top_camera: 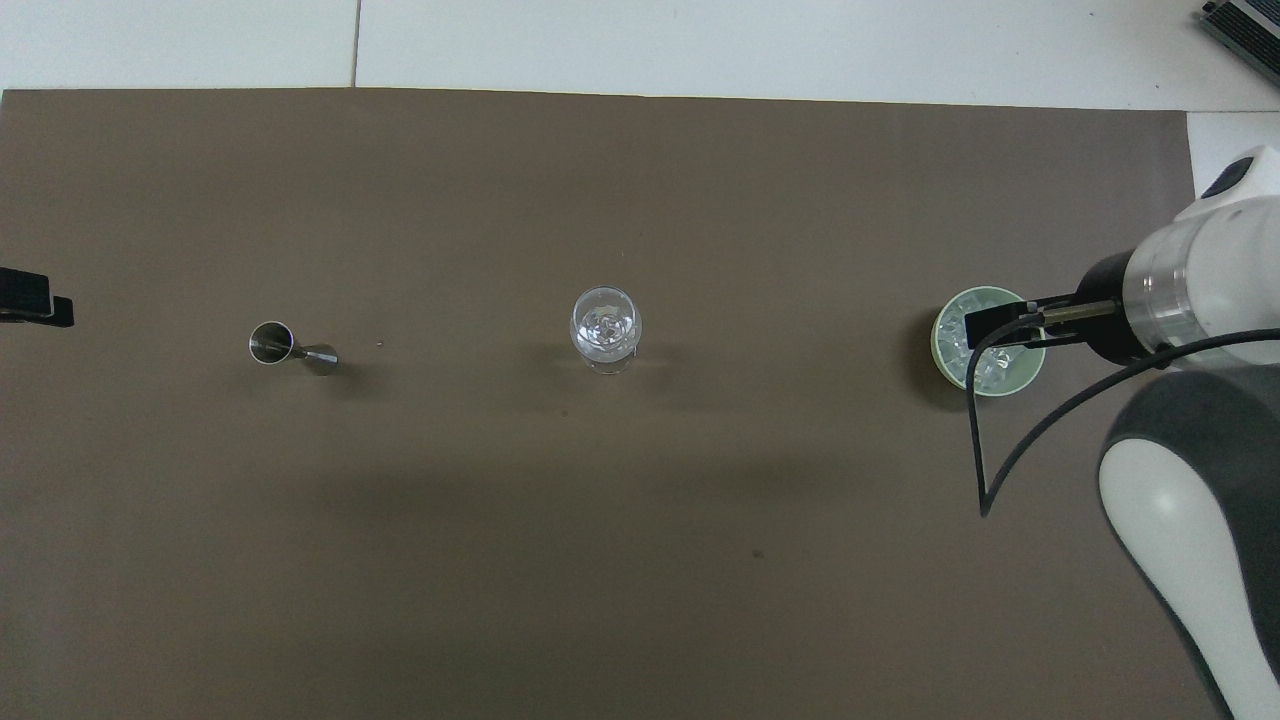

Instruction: Pour wine and add ice with both arms

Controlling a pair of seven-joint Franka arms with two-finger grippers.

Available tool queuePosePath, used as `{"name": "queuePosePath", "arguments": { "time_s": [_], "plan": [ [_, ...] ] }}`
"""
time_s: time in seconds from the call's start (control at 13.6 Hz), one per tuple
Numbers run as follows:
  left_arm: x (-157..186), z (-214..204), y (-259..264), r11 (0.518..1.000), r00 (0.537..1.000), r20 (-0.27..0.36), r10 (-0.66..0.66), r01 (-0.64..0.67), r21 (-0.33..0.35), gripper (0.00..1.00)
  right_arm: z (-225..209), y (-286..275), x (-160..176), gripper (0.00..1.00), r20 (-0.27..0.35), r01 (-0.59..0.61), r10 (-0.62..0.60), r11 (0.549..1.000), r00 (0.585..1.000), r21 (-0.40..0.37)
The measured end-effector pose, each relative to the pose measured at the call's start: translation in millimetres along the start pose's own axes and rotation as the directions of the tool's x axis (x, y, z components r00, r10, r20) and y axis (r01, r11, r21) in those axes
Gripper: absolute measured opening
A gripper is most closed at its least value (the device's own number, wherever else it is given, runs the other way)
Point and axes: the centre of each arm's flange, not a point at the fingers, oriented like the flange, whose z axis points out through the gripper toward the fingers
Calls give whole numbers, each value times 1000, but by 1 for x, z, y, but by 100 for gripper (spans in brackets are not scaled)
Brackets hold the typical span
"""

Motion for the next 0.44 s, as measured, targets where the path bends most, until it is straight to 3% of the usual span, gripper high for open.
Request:
{"name": "queuePosePath", "arguments": {
  "time_s": [0.44],
  "plan": [
    [-5, 0, 34, 994, 994, 29, 107, -107, 24, 100, 0, 0, 0, 100, 0, 0, 0, 1000, 1000, 0]
  ]
}}
